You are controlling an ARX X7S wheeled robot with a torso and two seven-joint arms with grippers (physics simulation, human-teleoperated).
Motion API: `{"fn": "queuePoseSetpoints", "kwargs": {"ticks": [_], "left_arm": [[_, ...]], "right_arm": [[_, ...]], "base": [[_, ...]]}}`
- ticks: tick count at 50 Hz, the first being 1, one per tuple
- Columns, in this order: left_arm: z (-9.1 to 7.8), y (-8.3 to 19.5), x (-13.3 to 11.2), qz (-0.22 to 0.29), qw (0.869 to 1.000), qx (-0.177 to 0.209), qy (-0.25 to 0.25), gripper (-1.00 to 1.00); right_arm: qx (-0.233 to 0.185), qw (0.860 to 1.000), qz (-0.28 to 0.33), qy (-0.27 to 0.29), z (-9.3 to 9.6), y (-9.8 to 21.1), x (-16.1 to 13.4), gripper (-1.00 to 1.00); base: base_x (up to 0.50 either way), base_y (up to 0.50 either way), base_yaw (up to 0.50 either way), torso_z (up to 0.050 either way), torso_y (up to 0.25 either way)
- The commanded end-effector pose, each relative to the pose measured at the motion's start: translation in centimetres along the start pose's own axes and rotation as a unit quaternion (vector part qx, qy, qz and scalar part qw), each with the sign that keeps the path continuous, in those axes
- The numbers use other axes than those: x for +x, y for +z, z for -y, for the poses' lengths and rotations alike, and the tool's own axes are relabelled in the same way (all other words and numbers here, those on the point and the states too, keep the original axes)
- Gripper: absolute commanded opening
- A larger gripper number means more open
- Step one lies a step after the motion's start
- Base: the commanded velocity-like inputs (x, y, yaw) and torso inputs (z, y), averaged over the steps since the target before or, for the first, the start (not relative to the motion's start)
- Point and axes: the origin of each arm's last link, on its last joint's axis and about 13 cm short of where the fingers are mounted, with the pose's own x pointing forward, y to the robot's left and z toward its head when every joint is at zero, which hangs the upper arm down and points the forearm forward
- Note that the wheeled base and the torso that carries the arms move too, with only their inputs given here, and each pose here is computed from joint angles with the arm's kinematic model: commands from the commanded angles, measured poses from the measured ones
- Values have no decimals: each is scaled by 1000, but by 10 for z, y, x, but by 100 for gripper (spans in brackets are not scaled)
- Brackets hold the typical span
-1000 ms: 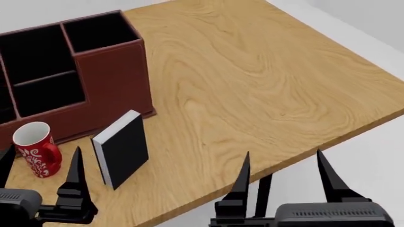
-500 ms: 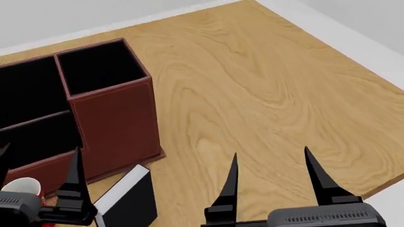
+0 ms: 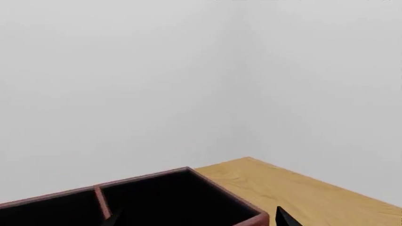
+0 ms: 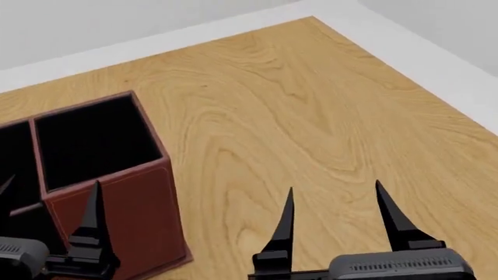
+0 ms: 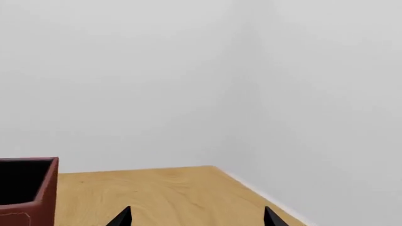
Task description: Pick up the book and place it in the right compartment of the caddy.
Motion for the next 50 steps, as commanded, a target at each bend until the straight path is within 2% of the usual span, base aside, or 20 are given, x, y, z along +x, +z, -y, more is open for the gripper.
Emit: {"fn": "queuePoseSetpoints", "kwargs": {"ticks": [1,3,5,6,28,39,44,46,50], "left_arm": [[0,1,-1,0,1000,0,-2,100],[0,1,-1,0,1000,-1,-2,100],[0,1,-1,0,1000,-2,-1,100],[0,1,-1,-1,1000,-3,-2,100],[-1,2,0,1,1000,-6,0,100],[-1,2,0,0,1000,-6,0,100],[-1,2,0,1,1000,-6,-1,100],[-1,2,0,1,1000,-6,-1,100],[0,3,-1,2,1000,-6,-1,100]], "right_arm": [[-30,999,-12,-37,0,-1,2,100],[-4,1000,-11,-16,-1,-1,2,100],[-13,1000,-11,-17,-2,-1,2,100],[2,1000,-9,-13,-1,0,2,100],[9,1000,0,-13,1,2,0,100],[9,1000,1,-26,2,2,0,100],[0,1000,1,-28,0,2,-1,100],[-30,999,-12,-39,0,3,-1,100],[-23,999,-7,-31,-1,2,-1,100]], "base": [[-2,-4,0,0,0],[-1,-1,0,0,0],[0,0,-250,0,0],[0,0,-500,0,0],[0,0,-500,0,0],[0,0,-500,0,0],[-57,-69,1,0,0],[-5,9,0,0,0],[384,296,0,0,0]]}}
